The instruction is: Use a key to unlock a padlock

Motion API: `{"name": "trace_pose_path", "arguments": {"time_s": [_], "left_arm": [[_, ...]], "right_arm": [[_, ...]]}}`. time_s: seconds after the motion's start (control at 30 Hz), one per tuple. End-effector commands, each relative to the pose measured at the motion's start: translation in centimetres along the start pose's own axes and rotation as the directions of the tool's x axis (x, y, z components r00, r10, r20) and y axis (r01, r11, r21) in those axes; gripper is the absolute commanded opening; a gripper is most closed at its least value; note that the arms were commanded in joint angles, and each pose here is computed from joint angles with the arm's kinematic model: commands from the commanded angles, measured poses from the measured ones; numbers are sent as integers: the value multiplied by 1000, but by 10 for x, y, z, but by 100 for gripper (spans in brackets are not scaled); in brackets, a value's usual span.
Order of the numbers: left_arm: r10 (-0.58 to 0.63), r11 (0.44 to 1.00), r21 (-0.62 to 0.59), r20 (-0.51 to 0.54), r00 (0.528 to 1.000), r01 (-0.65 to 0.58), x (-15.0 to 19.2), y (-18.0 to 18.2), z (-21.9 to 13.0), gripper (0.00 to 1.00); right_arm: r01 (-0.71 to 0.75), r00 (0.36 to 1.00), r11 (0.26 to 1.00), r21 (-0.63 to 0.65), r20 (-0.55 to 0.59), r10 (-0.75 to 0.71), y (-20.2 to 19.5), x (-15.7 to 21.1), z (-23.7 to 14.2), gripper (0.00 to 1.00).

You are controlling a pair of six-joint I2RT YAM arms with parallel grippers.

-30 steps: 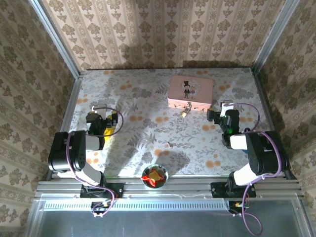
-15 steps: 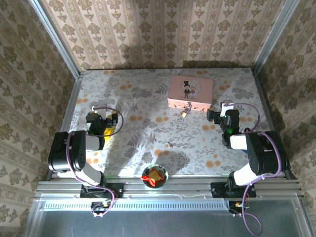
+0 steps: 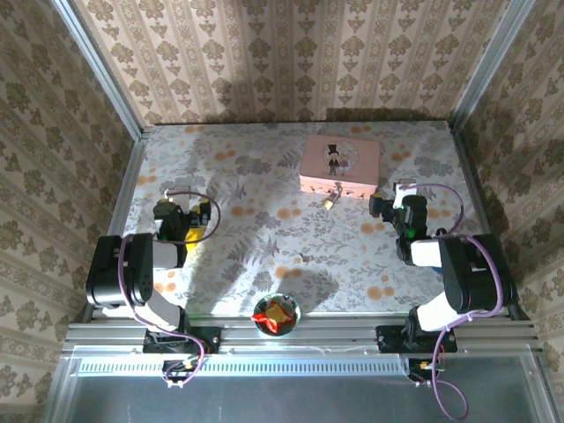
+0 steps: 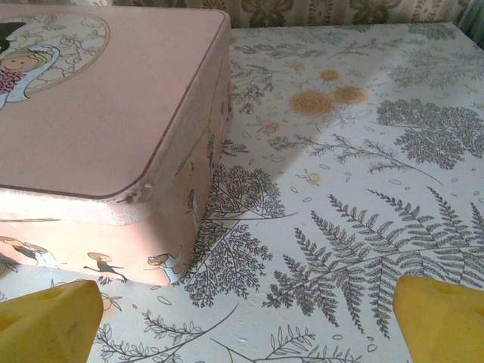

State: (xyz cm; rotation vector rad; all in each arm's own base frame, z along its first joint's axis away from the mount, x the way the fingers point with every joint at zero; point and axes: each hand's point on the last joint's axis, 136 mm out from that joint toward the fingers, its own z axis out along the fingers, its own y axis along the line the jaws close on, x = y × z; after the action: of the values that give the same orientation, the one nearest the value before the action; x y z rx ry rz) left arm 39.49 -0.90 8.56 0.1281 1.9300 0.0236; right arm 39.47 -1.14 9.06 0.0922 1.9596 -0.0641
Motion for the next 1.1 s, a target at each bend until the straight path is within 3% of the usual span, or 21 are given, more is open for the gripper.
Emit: {"name": "trace_pose_path", "arguments": {"time_s": [0.0, 0.23, 0.5, 0.7, 1.07], "left_arm": [[14, 1000, -7, 57, 998, -13, -23, 3, -7, 100], [18, 997, -73, 87, 996, -12, -52, 10, -32, 100], [-131, 987, -72, 124, 984, 140, -86, 8, -55, 100], [-267, 963, 18, 13, 964, 267, -85, -18, -55, 100], [-408, 901, 140, -41, 912, 410, -86, -48, -63, 100]], "right_arm": [[-29, 999, 998, 57, 31, 27, -9, -21, -7, 100], [-57, 996, 993, 102, -63, 64, -17, -33, -27, 100], [-152, 964, 982, 114, -202, 173, -6, -42, -64, 100], [-129, 937, 988, 90, -314, 151, 39, -30, -86, 100], [-31, 796, 989, -148, -602, -64, 164, 46, -132, 74]]}}
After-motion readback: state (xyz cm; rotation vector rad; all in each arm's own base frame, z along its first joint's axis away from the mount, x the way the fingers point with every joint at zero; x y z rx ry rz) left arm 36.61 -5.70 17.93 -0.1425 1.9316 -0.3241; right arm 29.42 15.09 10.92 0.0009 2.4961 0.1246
